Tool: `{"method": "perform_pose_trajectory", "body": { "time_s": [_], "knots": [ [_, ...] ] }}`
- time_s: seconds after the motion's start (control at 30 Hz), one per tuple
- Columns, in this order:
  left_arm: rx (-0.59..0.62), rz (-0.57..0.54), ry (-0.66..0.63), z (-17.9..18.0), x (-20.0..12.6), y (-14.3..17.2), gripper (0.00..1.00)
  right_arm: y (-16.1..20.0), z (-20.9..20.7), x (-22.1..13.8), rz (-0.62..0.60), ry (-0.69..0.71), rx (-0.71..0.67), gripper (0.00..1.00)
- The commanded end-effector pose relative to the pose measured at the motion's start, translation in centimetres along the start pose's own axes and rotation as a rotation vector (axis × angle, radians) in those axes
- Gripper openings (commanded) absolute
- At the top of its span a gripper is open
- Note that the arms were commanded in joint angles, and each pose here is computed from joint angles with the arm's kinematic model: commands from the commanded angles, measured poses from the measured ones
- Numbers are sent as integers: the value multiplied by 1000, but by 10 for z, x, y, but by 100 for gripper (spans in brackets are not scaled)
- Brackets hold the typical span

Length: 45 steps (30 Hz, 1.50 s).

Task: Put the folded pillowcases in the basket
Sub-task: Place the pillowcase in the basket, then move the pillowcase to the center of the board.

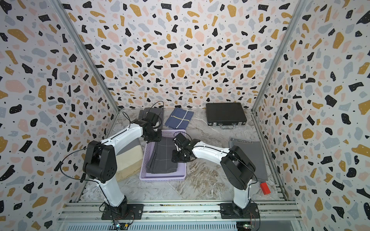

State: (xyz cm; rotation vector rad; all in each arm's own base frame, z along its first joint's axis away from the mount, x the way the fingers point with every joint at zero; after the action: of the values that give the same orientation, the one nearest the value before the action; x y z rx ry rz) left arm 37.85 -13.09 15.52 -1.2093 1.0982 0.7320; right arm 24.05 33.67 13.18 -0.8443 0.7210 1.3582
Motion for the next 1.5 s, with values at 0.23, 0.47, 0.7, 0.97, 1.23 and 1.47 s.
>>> {"method": "perform_pose_trajectory", "body": {
  "time_s": [0.23,0.47,0.7,0.97,1.23,1.47],
  "knots": [
    [11,-167,-52,9,-67,-26,79,4,9,-77,-162,71,-82,55],
    [52,-255,42,-35,-109,-4,69,-29,-90,-144,-327,337,49,25],
    [184,-241,145,-118,-104,27,69,-67,-240,-195,-410,464,477,34],
    [286,-199,237,-175,-87,36,67,-79,-325,-179,-375,441,791,26],
    [327,-189,291,-199,-87,39,67,-72,-345,-126,-234,379,873,21],
    [321,-235,306,-200,-103,34,68,-52,-296,-86,-157,215,815,20]
  ]
}}
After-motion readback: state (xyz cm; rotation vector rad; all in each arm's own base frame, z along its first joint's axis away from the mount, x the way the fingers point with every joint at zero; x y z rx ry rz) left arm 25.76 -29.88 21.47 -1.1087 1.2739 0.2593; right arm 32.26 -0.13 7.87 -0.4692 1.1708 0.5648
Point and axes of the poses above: each gripper's point midway between its finger pads, its own x axis out along the fingers, its own z axis along the line the jaws close on, y = z × x, the point moved 6 cm from there along -x, back along the fingers, and after that the axes turned 14 degrees about x, right-handed, at the moved point
